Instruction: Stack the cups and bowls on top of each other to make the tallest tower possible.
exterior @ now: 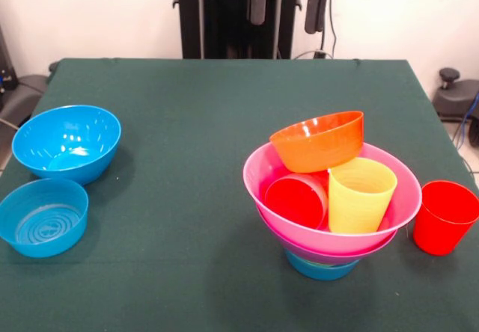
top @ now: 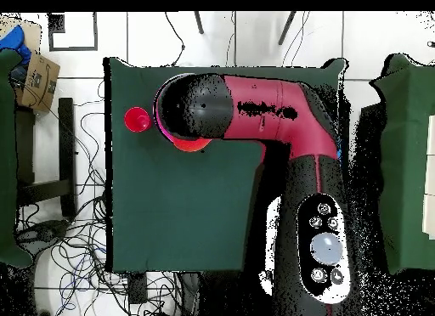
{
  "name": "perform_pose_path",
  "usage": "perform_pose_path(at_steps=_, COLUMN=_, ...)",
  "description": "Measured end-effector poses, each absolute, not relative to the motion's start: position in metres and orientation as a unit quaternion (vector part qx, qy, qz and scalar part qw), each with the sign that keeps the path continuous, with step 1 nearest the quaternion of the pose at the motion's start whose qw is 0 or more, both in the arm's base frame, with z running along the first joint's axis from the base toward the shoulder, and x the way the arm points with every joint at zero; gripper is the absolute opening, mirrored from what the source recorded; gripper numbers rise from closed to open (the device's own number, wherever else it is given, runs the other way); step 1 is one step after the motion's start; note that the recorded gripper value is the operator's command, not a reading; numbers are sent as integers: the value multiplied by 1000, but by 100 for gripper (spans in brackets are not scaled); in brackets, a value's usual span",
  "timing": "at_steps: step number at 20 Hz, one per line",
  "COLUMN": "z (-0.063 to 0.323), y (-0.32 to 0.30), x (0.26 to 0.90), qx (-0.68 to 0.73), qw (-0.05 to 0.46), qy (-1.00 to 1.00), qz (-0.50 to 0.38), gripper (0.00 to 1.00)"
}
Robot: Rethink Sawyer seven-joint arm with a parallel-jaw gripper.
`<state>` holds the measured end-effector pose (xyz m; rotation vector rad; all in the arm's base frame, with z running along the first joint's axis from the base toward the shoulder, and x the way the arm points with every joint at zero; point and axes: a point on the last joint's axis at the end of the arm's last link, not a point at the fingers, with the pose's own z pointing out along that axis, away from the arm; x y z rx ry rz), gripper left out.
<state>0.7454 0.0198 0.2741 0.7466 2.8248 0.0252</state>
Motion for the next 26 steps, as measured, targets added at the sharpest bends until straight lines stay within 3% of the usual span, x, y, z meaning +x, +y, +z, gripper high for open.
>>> perform_pose_path(at_steps=11, z=281, y=33, x=769, qx=244, qw=127, qy=961, qz=29, gripper=100)
perform_pose_path(at_steps=26, z=262, y=37, x=805, qx=242, qw=137, qy=960, qz=46, gripper=100)
